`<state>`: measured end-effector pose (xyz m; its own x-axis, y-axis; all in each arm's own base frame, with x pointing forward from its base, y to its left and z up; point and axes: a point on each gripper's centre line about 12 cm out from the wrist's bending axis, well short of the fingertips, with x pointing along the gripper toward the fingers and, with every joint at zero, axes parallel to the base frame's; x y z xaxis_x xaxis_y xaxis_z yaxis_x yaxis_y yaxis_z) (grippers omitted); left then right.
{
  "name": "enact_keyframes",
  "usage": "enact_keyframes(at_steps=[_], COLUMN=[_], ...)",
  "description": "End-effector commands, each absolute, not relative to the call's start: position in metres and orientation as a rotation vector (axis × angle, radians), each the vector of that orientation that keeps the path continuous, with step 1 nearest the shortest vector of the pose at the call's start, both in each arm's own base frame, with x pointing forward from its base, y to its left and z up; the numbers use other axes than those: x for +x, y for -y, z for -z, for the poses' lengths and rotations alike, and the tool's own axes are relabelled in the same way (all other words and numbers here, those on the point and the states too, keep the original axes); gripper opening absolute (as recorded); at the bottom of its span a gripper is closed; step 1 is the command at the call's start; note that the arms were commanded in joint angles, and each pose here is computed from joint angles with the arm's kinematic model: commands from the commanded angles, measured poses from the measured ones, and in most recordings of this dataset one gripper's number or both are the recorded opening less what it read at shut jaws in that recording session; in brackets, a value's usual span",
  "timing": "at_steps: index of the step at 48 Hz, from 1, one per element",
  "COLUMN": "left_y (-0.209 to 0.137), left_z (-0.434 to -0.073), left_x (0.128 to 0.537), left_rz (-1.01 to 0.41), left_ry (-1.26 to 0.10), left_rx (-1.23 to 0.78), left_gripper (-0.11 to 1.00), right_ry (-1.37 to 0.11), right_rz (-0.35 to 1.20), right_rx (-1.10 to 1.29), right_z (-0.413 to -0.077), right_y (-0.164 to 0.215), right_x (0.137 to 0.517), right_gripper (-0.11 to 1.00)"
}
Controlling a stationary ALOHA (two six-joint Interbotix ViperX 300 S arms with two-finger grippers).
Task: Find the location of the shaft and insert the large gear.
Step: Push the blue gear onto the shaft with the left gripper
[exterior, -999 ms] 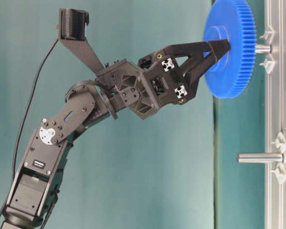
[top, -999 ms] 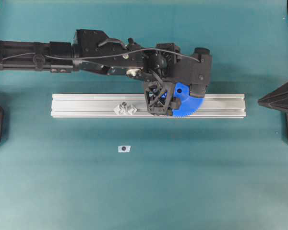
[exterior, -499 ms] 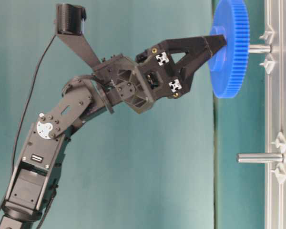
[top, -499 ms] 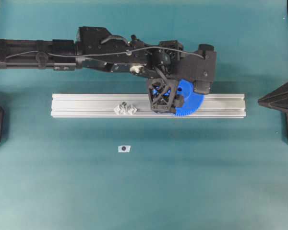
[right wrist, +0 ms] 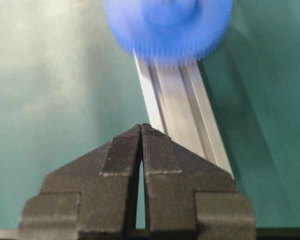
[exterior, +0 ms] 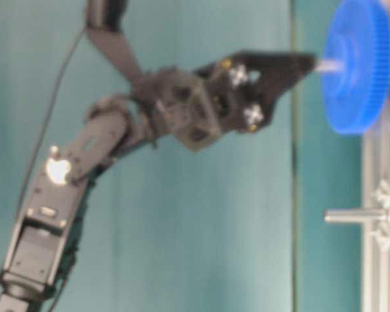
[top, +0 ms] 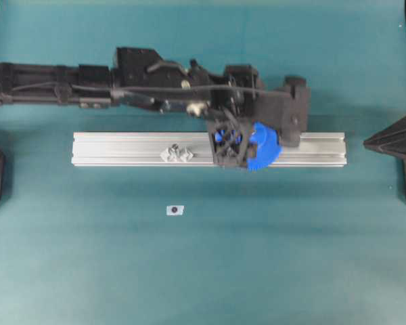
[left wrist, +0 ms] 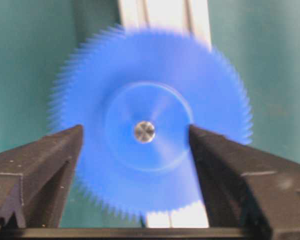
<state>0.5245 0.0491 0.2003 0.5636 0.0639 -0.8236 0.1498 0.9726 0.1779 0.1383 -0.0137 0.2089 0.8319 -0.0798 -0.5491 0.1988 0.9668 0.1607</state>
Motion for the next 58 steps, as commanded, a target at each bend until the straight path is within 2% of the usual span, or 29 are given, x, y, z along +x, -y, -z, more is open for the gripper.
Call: enact_keyframes(at_steps=[1,12,25,35,48,58], left_y=[-0.049,-0.065,-0.066,-0.067,-0.062,-0.056], left_z=[-0.223,-0.239,-0.260,-0.276,-0.300,-0.299], left_x=[0.527,0.523,0.519,0.497,0.462,0.433], left_rz=[0.042,0.008,-0.041,-0.072,-0.109,-0.120], left_ry=[-0.919,-0.891,-0.780,-0.739,-0.586,-0.588], left_rx=[0.245,0.235,0.173,0.122,0.052,0.004], left_gripper=[0.82,0.82,0.83,0.83,0.83,0.83], right_ry=[-0.560,-0.560,-0.562,-0.556,-0.556,-0.540], right_rz=[0.154,0.154,0.154,0.153,0.153,0.152], right_rx=[0.225,0.225,0.225,0.223,0.225,0.224], right_z=[-0.212,-0.212,-0.212,-0.213,-0.214,-0.216], right_y=[0.014,0.014,0.014,0.014,0.014,0.014], right_x=[0.140,0.140,0.140,0.140,0.140,0.138], right_gripper=[0.06,0.06,0.06,0.06,0.06,0.06])
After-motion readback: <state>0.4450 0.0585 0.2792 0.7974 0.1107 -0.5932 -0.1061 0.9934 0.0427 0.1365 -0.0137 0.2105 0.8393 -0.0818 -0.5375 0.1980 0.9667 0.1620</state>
